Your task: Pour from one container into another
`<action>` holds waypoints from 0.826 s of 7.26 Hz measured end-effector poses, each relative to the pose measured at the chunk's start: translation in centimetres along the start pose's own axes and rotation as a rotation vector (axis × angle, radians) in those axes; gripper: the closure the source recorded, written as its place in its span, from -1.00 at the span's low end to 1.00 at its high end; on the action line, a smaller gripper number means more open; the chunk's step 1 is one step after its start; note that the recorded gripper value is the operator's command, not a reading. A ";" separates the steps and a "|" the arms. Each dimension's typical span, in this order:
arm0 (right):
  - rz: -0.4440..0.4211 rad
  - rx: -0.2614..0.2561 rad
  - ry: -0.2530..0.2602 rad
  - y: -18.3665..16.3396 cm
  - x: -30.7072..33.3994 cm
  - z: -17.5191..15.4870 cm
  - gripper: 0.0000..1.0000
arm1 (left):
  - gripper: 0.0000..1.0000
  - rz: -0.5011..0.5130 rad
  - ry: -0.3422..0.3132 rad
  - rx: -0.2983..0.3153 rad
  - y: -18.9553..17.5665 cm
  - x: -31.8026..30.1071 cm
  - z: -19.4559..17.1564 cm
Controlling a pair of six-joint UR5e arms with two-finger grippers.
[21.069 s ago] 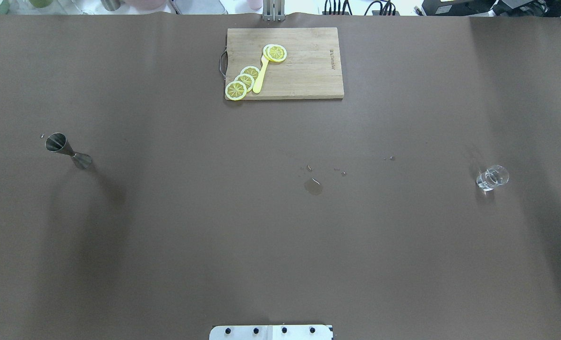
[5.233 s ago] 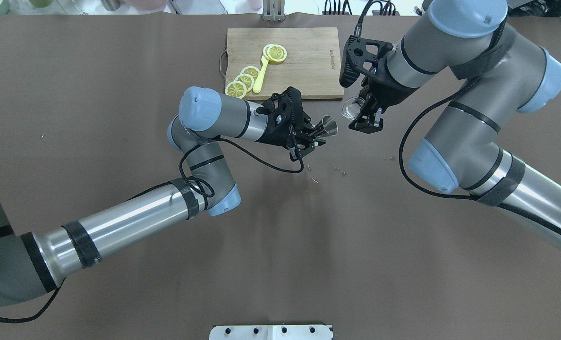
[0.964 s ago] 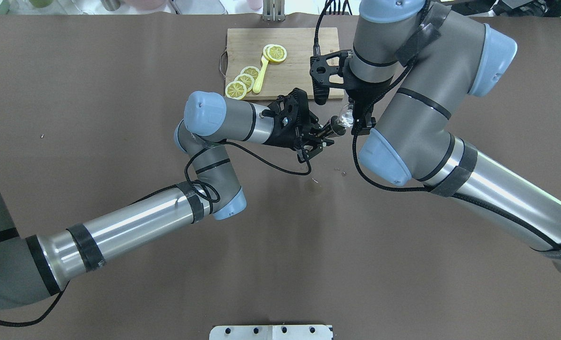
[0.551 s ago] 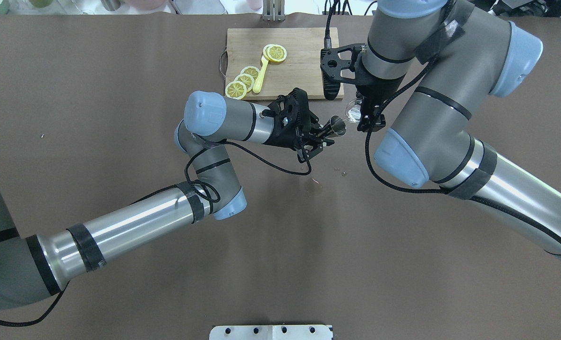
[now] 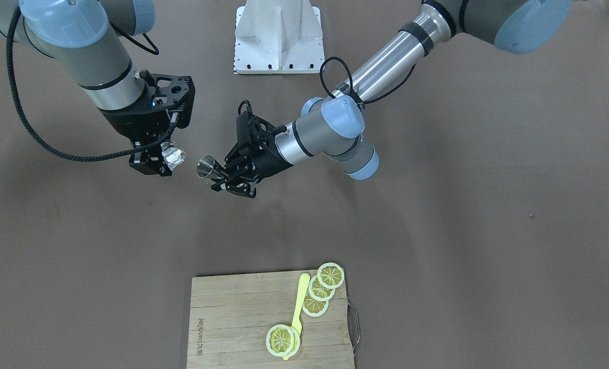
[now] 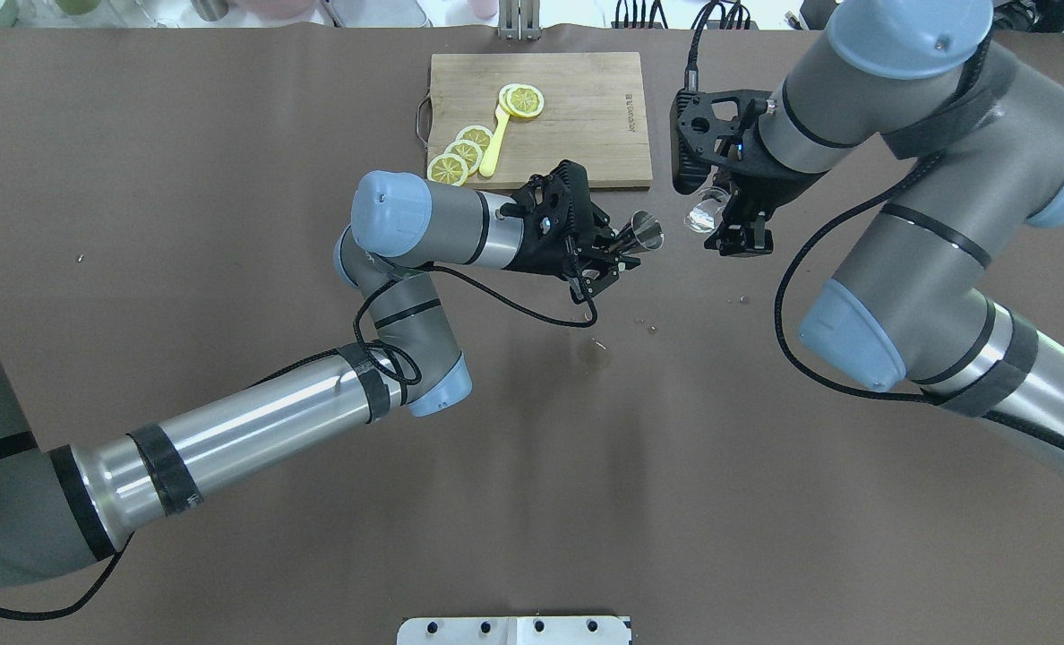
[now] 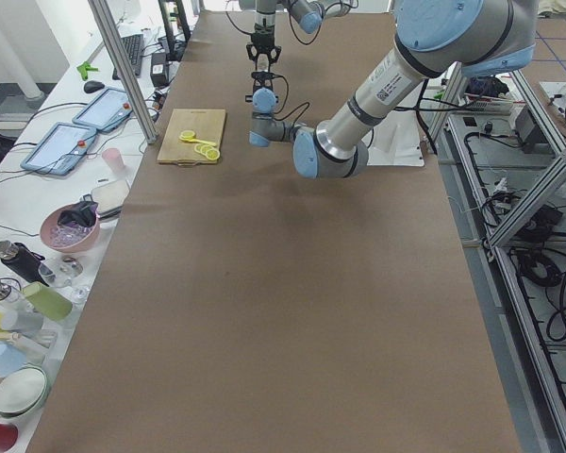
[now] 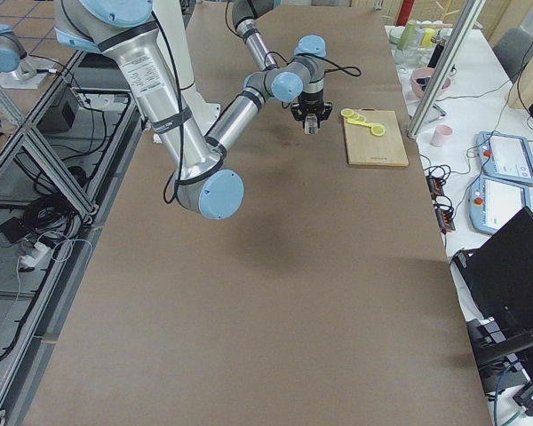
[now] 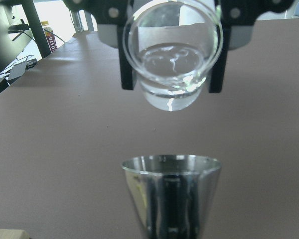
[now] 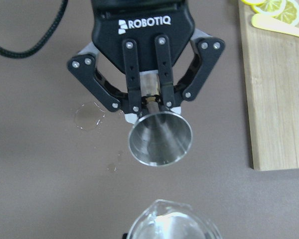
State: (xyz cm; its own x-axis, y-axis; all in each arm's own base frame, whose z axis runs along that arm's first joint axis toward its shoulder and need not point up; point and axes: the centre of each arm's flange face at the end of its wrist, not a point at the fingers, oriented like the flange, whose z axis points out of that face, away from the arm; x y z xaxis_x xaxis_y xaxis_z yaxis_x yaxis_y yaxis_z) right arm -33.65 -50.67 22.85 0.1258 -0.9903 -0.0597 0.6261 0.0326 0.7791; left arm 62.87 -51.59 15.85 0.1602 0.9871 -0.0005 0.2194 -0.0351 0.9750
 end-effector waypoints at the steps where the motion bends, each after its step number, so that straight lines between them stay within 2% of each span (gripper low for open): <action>1: 0.032 0.008 0.016 1.8 0.4 -1.1 1.00 | 1.00 -0.002 -0.002 0.013 -0.5 0.1 -0.2; 3: 0.122 0.049 0.044 6.2 0.9 -2.2 1.00 | 1.00 -0.016 -0.043 0.041 -0.9 0.0 -1.2; 6: 0.226 0.145 0.106 15.3 -0.3 -1.4 1.00 | 1.00 -0.034 -0.138 0.072 0.9 0.0 -3.9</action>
State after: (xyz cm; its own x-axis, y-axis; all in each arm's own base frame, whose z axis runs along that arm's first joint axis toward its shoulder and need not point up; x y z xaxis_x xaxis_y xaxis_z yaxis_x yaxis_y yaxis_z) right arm -23.09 -49.69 33.92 0.3345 -0.9400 0.0669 0.4573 0.2240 0.8606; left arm 59.28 -51.03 17.64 0.2809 0.9573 -0.0684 0.2949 -0.0183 0.9554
